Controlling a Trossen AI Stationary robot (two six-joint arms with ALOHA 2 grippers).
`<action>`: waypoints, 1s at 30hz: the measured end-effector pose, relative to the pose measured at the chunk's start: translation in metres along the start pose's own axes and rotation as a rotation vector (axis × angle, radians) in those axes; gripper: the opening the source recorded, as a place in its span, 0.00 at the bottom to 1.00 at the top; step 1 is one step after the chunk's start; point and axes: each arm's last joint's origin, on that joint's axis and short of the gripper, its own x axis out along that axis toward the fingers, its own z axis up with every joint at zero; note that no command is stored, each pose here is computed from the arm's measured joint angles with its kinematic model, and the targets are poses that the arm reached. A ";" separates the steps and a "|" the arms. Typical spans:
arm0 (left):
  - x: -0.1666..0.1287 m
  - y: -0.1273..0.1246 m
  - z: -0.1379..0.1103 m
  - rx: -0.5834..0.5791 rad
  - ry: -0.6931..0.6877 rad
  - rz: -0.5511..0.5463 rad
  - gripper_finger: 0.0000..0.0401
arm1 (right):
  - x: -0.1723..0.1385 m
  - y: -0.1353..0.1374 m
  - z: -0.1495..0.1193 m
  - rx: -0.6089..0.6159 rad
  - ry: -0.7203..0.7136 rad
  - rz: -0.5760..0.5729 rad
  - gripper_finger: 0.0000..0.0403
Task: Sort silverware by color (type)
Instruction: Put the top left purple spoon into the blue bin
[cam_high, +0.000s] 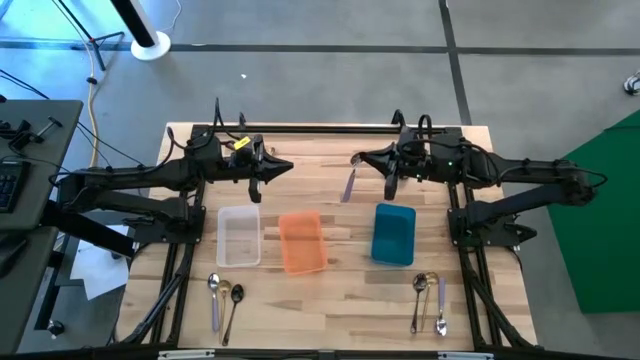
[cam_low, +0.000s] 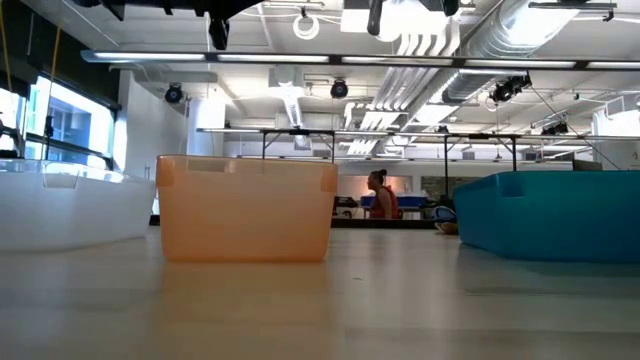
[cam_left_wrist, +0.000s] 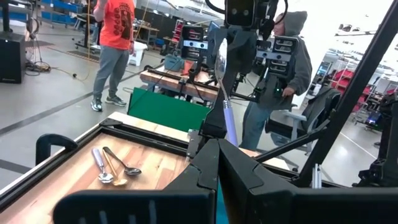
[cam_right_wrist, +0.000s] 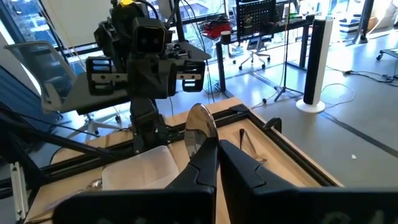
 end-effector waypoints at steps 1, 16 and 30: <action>0.000 0.000 0.000 0.000 0.000 0.000 0.00 | 0.000 0.000 0.000 0.000 0.000 0.000 0.00; 0.000 0.000 -0.001 0.011 0.012 0.003 0.00 | -0.013 -0.004 -0.008 0.058 0.111 -0.025 0.00; 0.000 0.000 -0.002 0.015 0.018 0.005 0.00 | -0.054 0.001 -0.087 0.348 0.535 -0.174 0.00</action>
